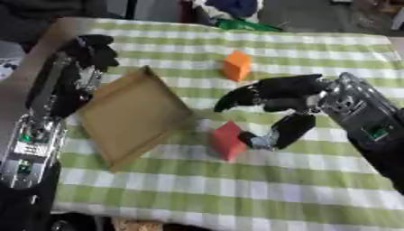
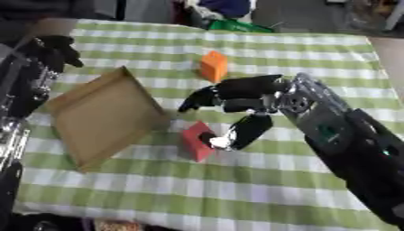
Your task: Pick up objects on the table and place them in the box.
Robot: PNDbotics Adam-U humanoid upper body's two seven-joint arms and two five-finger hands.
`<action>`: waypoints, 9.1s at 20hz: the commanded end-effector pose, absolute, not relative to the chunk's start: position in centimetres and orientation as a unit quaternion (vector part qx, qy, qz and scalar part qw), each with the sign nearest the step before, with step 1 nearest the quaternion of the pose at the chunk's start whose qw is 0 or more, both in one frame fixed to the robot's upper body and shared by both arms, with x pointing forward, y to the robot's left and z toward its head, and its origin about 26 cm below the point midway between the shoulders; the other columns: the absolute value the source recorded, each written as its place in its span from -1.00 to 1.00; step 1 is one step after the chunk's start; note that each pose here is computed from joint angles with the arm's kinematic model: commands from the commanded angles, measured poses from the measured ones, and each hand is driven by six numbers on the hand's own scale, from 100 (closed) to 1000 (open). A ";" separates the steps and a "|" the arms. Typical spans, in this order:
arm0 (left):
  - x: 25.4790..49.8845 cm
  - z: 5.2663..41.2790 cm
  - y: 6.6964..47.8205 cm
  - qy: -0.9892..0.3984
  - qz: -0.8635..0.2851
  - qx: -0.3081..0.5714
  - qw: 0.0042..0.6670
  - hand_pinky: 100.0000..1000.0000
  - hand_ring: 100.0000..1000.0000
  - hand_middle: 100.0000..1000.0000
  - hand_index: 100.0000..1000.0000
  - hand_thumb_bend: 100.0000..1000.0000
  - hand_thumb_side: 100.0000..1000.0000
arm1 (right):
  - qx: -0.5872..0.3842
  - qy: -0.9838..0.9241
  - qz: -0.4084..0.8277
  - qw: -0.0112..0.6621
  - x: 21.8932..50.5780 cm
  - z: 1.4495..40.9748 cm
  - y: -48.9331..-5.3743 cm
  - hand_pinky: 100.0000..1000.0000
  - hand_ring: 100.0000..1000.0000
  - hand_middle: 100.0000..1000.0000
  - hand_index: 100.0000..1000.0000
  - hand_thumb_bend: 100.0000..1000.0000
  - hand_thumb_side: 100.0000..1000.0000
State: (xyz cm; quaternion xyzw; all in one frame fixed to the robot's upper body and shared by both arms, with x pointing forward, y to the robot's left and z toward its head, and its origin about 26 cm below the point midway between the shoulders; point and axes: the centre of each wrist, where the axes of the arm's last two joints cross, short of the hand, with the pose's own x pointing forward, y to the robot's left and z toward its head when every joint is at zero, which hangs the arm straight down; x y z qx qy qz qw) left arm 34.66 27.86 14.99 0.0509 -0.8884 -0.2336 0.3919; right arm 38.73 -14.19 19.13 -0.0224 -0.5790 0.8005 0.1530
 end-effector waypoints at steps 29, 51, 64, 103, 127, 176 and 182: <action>34.8 15.8 27.9 -0.893 -0.237 0.050 0.379 0.20 0.03 0.02 0.48 -0.78 0.17 | -0.041 -0.528 0.845 0.076 40.1 15.7 -13.7 0.74 0.66 0.53 1.00 -1.00 -0.29; 34.8 15.9 27.7 -0.894 -0.238 0.046 0.377 0.20 0.03 0.02 0.47 -0.79 0.17 | -0.077 -0.683 0.725 0.046 40.3 19.1 -14.0 0.59 0.30 -0.48 0.89 -1.00 -0.89; 35.2 18.7 21.4 -0.913 -0.259 -0.057 0.310 0.21 0.05 0.03 0.48 -0.75 0.10 | -0.155 -0.691 0.703 0.062 42.4 24.5 -14.3 0.60 0.34 -0.43 0.88 -1.00 -0.91; 34.6 20.7 18.8 -0.915 -0.276 -0.114 0.272 0.20 0.05 0.03 0.47 -0.75 0.11 | -0.264 -0.695 0.633 0.215 47.3 24.8 -20.2 0.75 0.63 0.90 1.00 -1.00 -0.28; 34.9 20.1 19.5 -0.913 -0.276 -0.102 0.283 0.20 0.04 0.02 0.47 -0.76 0.13 | -0.359 -0.660 0.538 0.384 49.1 22.2 -27.1 0.72 0.62 0.79 1.00 -1.00 0.23; 35.1 19.7 19.8 -0.911 -0.279 -0.098 0.288 0.20 0.04 0.02 0.48 -0.78 0.15 | -0.420 -0.540 0.673 0.281 48.0 22.5 -23.2 0.57 0.57 0.58 0.99 -0.98 0.15; 35.1 19.7 19.8 -0.911 -0.280 -0.098 0.288 0.20 0.04 0.02 0.48 -0.79 0.15 | -0.423 -0.537 0.672 0.284 48.2 22.0 -23.3 0.59 0.60 0.63 0.99 -1.00 0.17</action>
